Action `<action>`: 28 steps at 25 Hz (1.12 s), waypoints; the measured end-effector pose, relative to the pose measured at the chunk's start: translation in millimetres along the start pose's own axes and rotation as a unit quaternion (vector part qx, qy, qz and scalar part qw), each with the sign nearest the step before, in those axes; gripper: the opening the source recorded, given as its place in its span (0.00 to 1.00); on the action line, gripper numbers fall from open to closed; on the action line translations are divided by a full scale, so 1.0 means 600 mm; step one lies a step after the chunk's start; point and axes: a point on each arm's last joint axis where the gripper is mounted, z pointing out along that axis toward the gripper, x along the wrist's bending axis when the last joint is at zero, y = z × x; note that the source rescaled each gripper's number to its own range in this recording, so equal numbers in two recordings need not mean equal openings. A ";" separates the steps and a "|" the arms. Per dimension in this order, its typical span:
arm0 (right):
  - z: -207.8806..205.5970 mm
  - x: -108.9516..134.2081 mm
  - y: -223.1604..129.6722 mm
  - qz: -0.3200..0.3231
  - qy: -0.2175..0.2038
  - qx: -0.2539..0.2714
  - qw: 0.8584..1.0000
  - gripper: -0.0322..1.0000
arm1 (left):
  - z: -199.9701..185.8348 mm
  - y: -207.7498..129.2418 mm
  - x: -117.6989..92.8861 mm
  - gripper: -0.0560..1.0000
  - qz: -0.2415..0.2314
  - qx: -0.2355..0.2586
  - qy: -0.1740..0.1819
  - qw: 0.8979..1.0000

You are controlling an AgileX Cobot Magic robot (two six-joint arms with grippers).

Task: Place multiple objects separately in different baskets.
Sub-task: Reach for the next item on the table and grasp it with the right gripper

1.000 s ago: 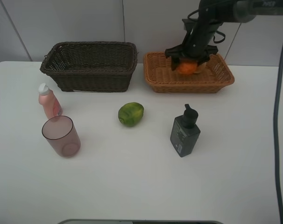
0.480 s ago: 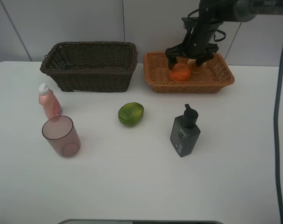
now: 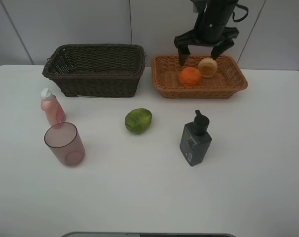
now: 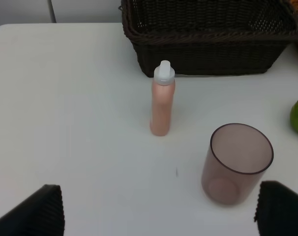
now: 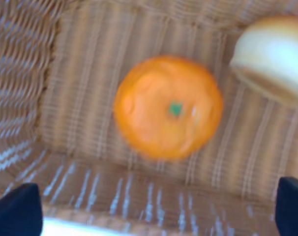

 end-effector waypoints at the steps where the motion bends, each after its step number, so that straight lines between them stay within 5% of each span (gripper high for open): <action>1: -0.011 0.006 -0.004 -0.004 0.000 0.007 1.000 1.00 | 0.000 0.000 0.000 1.00 0.000 0.000 0.000 1.000; 16: -0.140 0.072 -0.167 -0.048 0.030 0.005 0.998 1.00 | 0.000 0.000 0.000 1.00 0.000 0.000 0.000 1.000; 28: -0.094 0.116 -0.264 -0.049 0.050 0.069 0.995 1.00 | 0.000 0.000 0.000 1.00 0.000 0.000 0.000 1.000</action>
